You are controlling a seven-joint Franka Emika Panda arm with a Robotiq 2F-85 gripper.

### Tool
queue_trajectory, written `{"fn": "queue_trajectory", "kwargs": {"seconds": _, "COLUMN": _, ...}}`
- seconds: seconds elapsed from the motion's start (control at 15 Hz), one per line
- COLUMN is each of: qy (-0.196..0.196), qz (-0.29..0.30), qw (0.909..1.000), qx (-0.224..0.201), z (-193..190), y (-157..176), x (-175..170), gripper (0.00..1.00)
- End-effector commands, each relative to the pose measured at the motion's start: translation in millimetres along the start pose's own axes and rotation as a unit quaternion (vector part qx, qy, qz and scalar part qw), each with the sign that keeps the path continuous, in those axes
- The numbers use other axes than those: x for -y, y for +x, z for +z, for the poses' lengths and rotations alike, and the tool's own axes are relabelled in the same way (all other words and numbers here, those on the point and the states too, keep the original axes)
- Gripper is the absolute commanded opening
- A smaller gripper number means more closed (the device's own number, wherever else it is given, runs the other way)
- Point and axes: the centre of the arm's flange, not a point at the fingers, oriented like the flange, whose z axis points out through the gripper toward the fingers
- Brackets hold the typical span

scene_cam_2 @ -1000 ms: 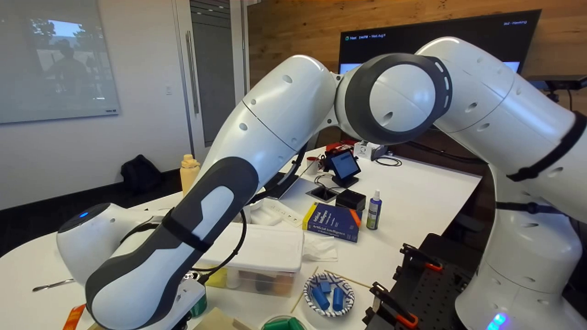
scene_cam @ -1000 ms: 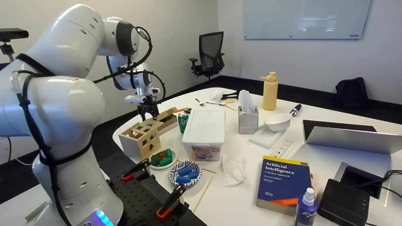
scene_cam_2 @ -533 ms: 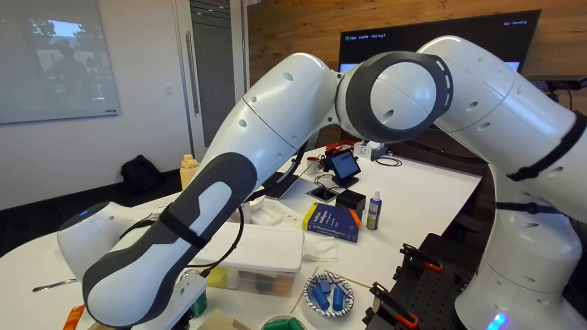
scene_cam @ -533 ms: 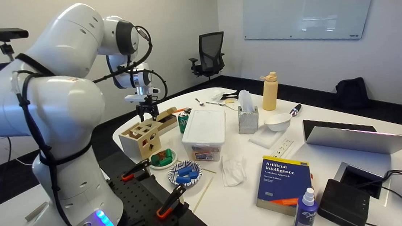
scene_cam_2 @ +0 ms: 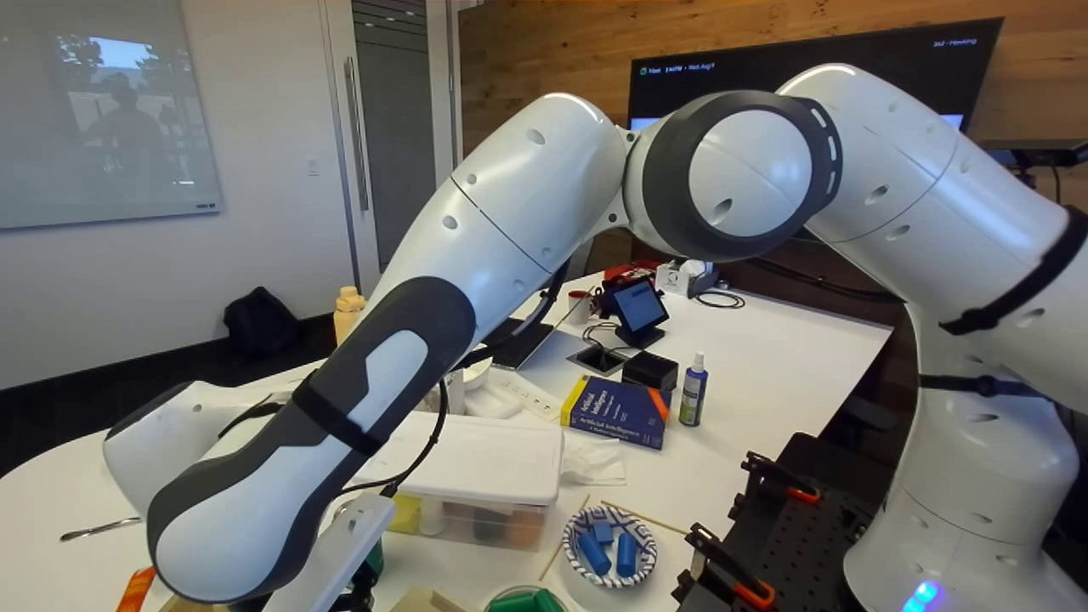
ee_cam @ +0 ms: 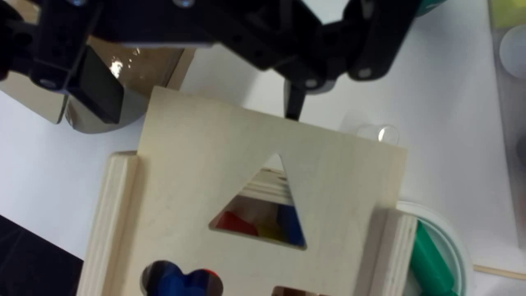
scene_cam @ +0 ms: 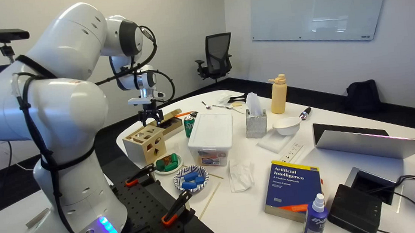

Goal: Close the wooden box

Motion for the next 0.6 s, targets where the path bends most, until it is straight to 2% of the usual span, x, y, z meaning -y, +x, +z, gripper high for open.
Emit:
{"fn": "queue_trajectory", "kwargs": {"seconds": 0.0, "qy": 0.0, "qz": -0.023, "qw": 0.9994, "qx": 0.025, "z": -7.7, "y": -18.3, "x": -3.1, "gripper": 1.0}}
{"fn": "queue_trajectory", "kwargs": {"seconds": 0.53, "qy": -0.004, "qz": -0.041, "qw": 0.9985, "qx": 0.037, "z": -7.5, "y": -21.2, "x": -4.6, "gripper": 1.0}}
